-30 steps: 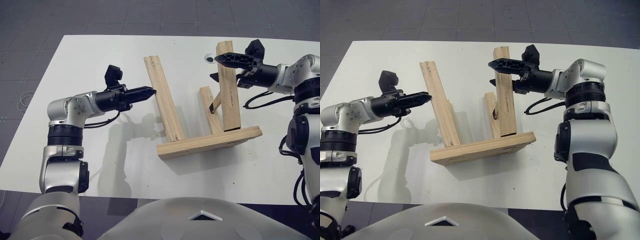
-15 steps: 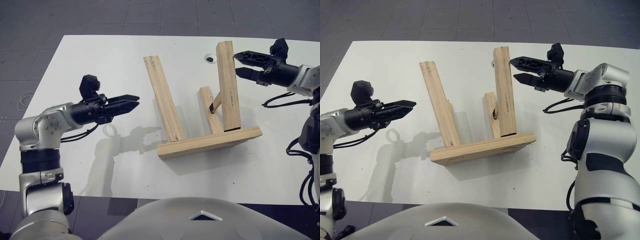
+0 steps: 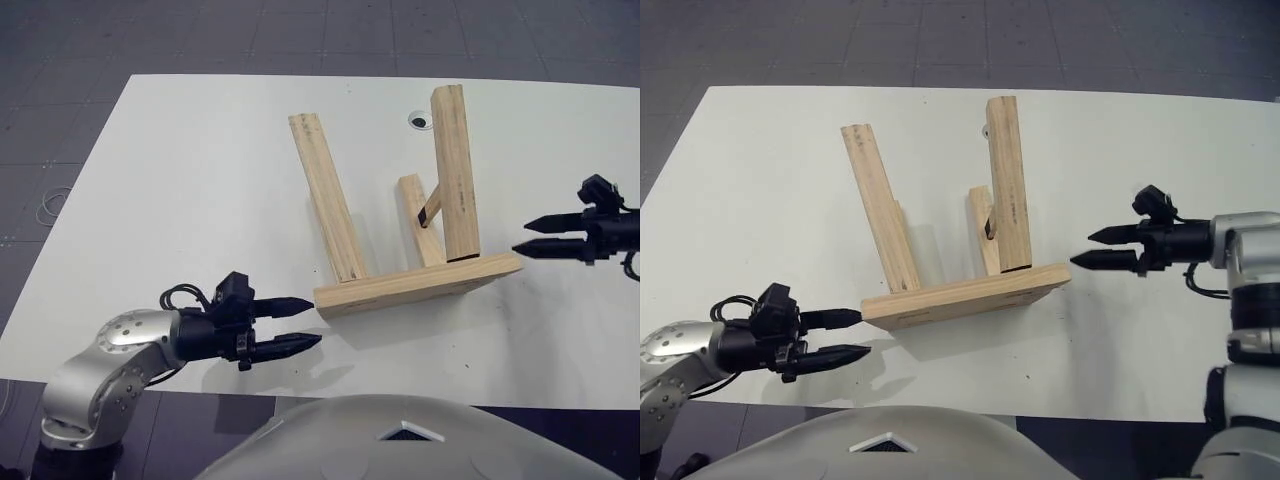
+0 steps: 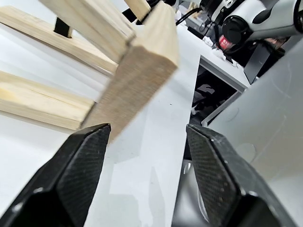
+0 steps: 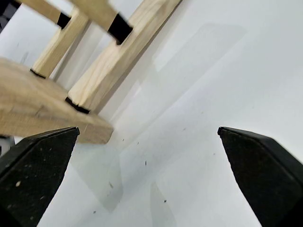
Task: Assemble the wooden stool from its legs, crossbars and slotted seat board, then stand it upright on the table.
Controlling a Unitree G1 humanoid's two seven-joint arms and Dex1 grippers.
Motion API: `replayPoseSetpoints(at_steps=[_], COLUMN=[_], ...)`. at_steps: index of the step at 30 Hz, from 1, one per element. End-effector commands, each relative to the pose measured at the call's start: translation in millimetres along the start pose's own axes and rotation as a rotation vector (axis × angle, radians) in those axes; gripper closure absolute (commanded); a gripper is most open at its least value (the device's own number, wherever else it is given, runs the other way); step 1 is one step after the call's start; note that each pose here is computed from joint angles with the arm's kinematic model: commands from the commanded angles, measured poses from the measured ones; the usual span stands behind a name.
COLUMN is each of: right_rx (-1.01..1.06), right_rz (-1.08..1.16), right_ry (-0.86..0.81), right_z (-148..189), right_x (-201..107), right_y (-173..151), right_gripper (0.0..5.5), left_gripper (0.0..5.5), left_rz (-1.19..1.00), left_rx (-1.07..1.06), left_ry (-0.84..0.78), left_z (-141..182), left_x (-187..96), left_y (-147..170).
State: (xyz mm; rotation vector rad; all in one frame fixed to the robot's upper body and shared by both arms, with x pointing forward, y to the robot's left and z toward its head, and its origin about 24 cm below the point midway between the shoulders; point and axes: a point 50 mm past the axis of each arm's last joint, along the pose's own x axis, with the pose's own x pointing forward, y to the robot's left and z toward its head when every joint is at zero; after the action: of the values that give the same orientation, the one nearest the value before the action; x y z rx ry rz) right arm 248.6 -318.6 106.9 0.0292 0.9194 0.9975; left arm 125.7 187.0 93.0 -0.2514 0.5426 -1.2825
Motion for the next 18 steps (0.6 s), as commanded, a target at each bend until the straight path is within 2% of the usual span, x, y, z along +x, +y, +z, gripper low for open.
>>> replayPoseSetpoints(at_steps=[1,6,10,18], right_rx=[-0.114,-0.156,-0.158,-0.214], right_rz=[0.052,0.123,0.115,0.149], right_ry=[0.106,0.121,0.045,-0.073], right_z=[-10,-20,-13,-5], right_x=[4,19,33,46], right_y=[16,34,40,51], right_gripper=[0.02,0.02,0.02,0.02], left_gripper=[2.54,2.54,2.54,2.54], left_rz=[0.07,0.105,0.115,0.247], left_rx=[0.058,0.083,0.081,0.139], left_ry=[0.011,-0.036,-0.055,-0.124], left_z=[2,3,3,22], left_x=[6,20,27,19], left_y=[9,17,21,53])
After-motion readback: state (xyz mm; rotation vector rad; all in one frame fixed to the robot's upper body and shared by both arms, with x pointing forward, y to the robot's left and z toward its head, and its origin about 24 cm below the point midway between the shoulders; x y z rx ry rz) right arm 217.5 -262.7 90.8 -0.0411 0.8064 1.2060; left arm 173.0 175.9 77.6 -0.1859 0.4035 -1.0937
